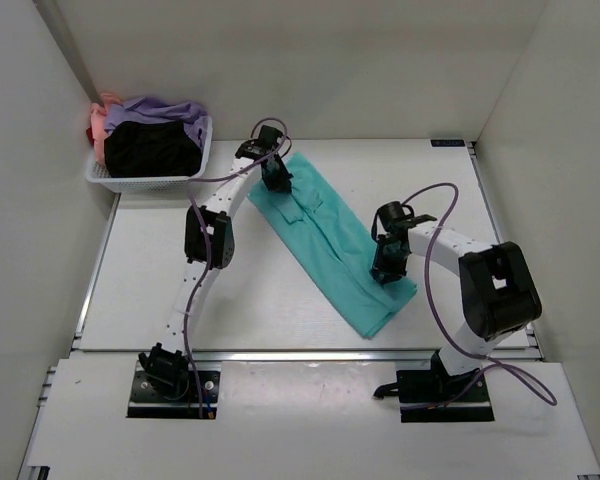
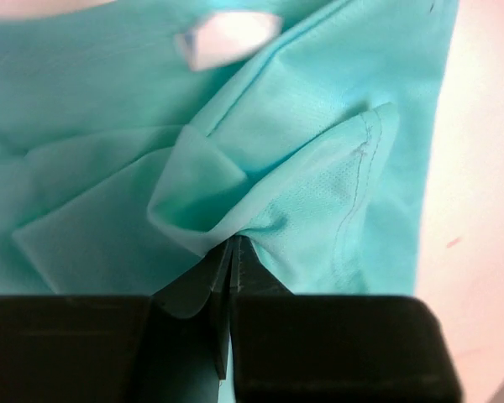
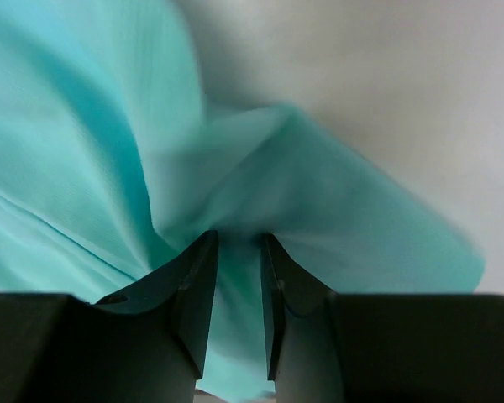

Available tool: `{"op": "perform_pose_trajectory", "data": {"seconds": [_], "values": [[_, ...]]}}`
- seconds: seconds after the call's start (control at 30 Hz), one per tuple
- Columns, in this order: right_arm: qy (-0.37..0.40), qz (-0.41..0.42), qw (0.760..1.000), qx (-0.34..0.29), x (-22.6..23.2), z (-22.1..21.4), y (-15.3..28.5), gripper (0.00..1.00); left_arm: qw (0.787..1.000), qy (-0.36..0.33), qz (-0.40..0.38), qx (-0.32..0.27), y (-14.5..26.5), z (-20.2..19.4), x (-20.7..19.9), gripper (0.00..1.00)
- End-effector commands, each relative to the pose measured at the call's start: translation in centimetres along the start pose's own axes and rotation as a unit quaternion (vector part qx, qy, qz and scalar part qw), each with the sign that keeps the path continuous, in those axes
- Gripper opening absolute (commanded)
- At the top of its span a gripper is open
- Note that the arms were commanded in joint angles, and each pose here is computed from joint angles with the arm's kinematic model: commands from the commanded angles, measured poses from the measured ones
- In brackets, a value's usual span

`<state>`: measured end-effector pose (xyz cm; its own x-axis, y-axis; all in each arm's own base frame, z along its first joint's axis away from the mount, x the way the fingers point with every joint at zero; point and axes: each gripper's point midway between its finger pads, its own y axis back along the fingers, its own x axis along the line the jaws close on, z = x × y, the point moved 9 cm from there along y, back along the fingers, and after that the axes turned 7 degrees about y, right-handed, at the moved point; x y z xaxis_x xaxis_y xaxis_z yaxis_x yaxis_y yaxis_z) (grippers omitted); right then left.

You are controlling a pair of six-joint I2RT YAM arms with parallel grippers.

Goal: Fold and stack the t-shirts
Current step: Rotate the tshirt 90 degrees

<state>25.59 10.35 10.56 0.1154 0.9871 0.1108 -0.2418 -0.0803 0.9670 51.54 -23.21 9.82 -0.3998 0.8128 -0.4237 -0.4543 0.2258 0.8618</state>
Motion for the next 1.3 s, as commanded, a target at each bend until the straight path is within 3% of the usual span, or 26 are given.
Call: {"op": "perform_pose_trajectory", "data": {"seconds": [0.0,0.13,0.27,0.47,0.67,0.83,1.0,1.03,1.1,1.17,1.2,1.27], "values": [[-0.064,0.027,0.998,0.004,2.5,-1.9,0.7,0.24,0.999,0.023,0.02,0.037,-2.7,0.8,2.3,0.11],[-0.069,0.058,0.996,0.005,5.5,-3.7,0.3,0.21,0.999,0.006,-0.009,0.035,-4.1,0.0,2.7,0.13],[-0.044,0.084,0.995,-0.005,8.9,-5.4,-0.2,0.21,0.998,-0.013,-0.068,0.0,-3.2,0.9,0.0,0.16],[-0.04,0.147,0.988,0.014,12.9,-8.2,-1.7,0.22,0.991,0.017,-0.134,0.013,-6.3,2.0,0.5,0.16],[-0.017,0.12,0.993,0.008,14.0,-8.4,-2.0,0.24,0.978,0.023,-0.207,-0.014,-6.4,3.6,-1.2,0.15],[0.009,0.02,1.0,-0.011,12.6,-6.6,0.6,0.23,0.962,0.006,-0.265,-0.063,1.3,6.5,-5.2,0.17],[0.062,0.029,0.995,-0.066,12.1,-4.2,4.8,0.27,0.953,-0.053,-0.29,-0.067,11.9,5.4,-7.8,0.2],[0.061,0.051,0.994,-0.078,12.1,-3.9,5.9,0.28,0.959,-0.057,-0.273,-0.053,11.7,4.6,-7.0,0.22],[0.051,0.063,0.994,-0.07,10.2,-4.1,6.5,0.28,0.965,-0.089,-0.241,-0.044,15.7,2.8,-5.9,0.23],[0.043,0.077,0.994,-0.06,8.5,-4.6,7.1,0.28,0.98,-0.11,-0.168,-0.003,15.4,-0.8,-1.9,0.26],[0.048,0.068,0.995,-0.05,7.3,-5.3,6.6,0.29,0.977,-0.126,-0.169,-0.016,18.1,-2.1,-1.5,0.27],[0.042,0.097,0.993,-0.045,6.0,-6.0,6.9,0.29,0.985,-0.128,-0.112,0.032,17.2,-6.6,4.0,0.35]]}}
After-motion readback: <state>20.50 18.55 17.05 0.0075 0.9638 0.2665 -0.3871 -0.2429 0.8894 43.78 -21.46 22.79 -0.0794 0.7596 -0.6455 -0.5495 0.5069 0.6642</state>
